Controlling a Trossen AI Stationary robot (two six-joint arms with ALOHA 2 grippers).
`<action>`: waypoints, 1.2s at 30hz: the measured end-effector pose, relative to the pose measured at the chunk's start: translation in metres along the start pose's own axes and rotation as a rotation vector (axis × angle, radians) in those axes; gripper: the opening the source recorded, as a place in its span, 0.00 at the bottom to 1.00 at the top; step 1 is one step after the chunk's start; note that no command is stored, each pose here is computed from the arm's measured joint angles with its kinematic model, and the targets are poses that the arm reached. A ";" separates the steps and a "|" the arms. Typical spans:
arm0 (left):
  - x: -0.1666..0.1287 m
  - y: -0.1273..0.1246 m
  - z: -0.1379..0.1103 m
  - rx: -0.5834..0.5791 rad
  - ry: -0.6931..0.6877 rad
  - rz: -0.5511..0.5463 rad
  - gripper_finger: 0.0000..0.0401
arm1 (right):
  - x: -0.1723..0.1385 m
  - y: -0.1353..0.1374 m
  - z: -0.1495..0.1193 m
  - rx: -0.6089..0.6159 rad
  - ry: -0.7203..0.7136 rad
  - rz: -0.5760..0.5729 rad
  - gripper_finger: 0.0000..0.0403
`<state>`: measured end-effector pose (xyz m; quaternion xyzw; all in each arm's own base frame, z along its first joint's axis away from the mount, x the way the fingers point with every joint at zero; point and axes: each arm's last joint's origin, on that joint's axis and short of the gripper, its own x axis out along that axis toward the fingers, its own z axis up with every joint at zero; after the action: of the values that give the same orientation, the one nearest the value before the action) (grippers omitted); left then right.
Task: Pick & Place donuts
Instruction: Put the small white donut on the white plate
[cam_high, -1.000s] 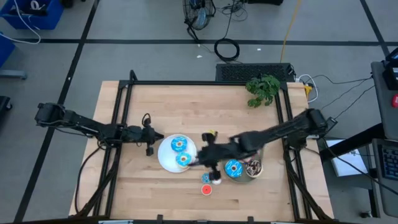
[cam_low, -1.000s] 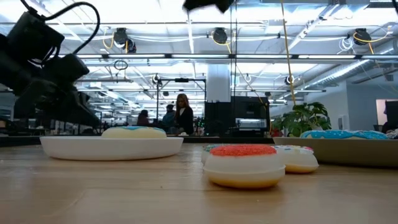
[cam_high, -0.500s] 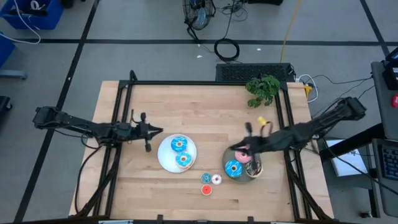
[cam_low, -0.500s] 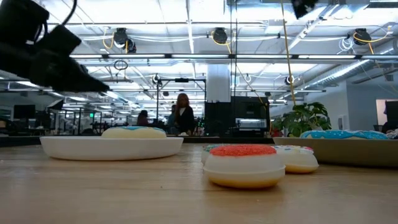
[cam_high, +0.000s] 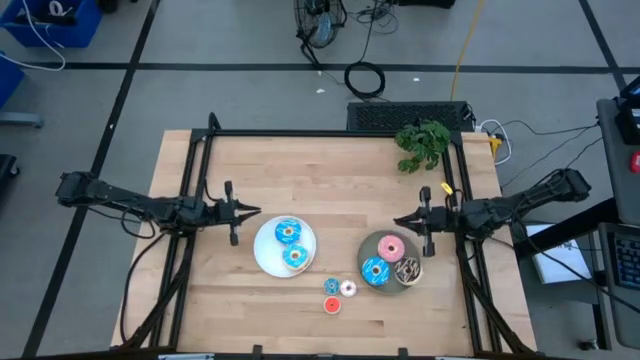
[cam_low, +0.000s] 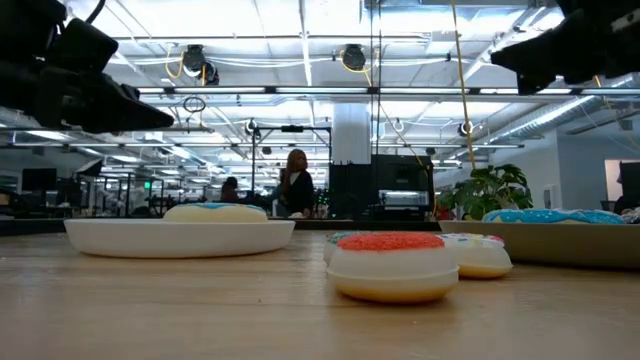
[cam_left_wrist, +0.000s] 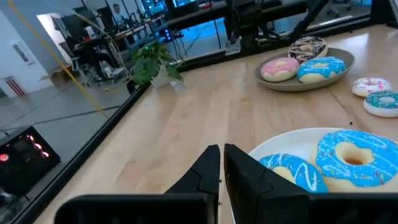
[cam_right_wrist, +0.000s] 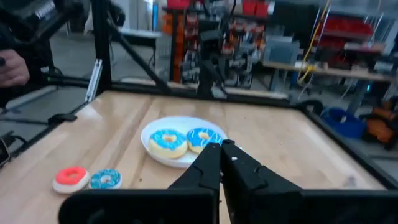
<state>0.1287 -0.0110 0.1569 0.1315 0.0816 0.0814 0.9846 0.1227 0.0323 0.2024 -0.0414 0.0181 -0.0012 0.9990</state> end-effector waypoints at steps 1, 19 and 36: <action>0.000 0.000 0.000 0.008 0.000 0.000 0.08 | -0.002 0.000 -0.004 -0.009 -0.017 -0.002 0.00; 0.000 0.007 0.012 -0.117 -0.112 0.091 0.08 | -0.007 0.000 -0.021 0.022 -0.137 0.041 0.00; -0.001 0.005 0.012 -0.119 -0.119 0.071 0.08 | -0.007 0.001 -0.023 -0.140 -0.124 0.032 0.00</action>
<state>0.1294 -0.0096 0.1701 0.0803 0.0131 0.1127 0.9903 0.1147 0.0311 0.1796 -0.1109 -0.0432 0.0186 0.9927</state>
